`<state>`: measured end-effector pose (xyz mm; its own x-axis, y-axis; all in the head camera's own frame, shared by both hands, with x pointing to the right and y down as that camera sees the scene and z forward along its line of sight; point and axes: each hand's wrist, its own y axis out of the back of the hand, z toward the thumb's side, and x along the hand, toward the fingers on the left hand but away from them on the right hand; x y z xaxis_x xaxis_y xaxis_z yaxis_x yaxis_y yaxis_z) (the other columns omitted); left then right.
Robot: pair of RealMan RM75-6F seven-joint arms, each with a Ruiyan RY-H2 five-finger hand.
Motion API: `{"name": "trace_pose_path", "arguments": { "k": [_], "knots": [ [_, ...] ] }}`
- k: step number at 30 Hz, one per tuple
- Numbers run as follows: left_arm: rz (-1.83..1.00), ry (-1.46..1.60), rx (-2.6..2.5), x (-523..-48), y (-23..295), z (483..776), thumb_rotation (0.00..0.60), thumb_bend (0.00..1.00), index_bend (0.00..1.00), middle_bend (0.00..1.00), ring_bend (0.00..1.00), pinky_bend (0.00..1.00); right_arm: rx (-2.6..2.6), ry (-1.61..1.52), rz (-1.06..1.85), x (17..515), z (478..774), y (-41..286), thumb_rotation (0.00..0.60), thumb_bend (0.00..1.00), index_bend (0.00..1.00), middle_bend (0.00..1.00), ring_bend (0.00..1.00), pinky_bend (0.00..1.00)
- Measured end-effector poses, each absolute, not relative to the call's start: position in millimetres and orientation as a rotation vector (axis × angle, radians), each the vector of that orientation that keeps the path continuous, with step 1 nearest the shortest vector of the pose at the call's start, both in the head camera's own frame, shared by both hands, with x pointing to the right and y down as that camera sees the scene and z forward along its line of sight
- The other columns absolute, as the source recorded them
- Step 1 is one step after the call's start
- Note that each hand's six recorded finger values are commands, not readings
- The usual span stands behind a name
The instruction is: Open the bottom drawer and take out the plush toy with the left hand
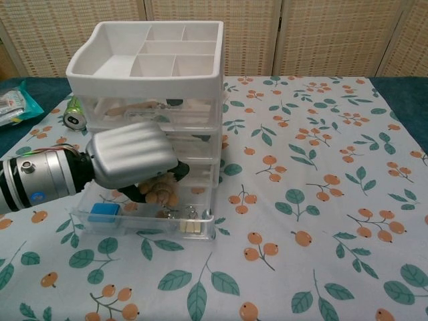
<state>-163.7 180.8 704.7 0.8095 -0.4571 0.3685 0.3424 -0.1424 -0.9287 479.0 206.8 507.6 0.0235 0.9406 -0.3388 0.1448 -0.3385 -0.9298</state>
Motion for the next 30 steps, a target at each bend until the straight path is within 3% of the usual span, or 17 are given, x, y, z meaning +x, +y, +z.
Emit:
{"name": "trace_pose_path", "arguments": {
  "k": [11, 19, 30],
  "knots": [
    [-0.645, 0.263, -1.629, -174, 180, 666, 0.6, 0.3, 0.55, 1.0, 1.0, 1.0, -1.582, -1.134, 1.379, 477, 508, 205, 0.6, 0.33, 0.14, 0.27, 0.26, 0.22],
    [-0.688, 0.394, -1.646, -207, 178, 636, 0.6, 0.3, 0.54, 1.0, 1.0, 1.0, -1.59, -1.13, 1.362, 474, 508, 204, 0.6, 0.33, 0.14, 0.27, 0.26, 0.22],
    [-0.873, 0.424, -1.668, -261, 189, 642, 0.6, 0.3, 0.53, 1.0, 1.0, 1.0, -1.602, -1.126, 1.335, 468, 507, 203, 0.6, 0.33, 0.14, 0.27, 0.26, 0.22]
  ]
}}
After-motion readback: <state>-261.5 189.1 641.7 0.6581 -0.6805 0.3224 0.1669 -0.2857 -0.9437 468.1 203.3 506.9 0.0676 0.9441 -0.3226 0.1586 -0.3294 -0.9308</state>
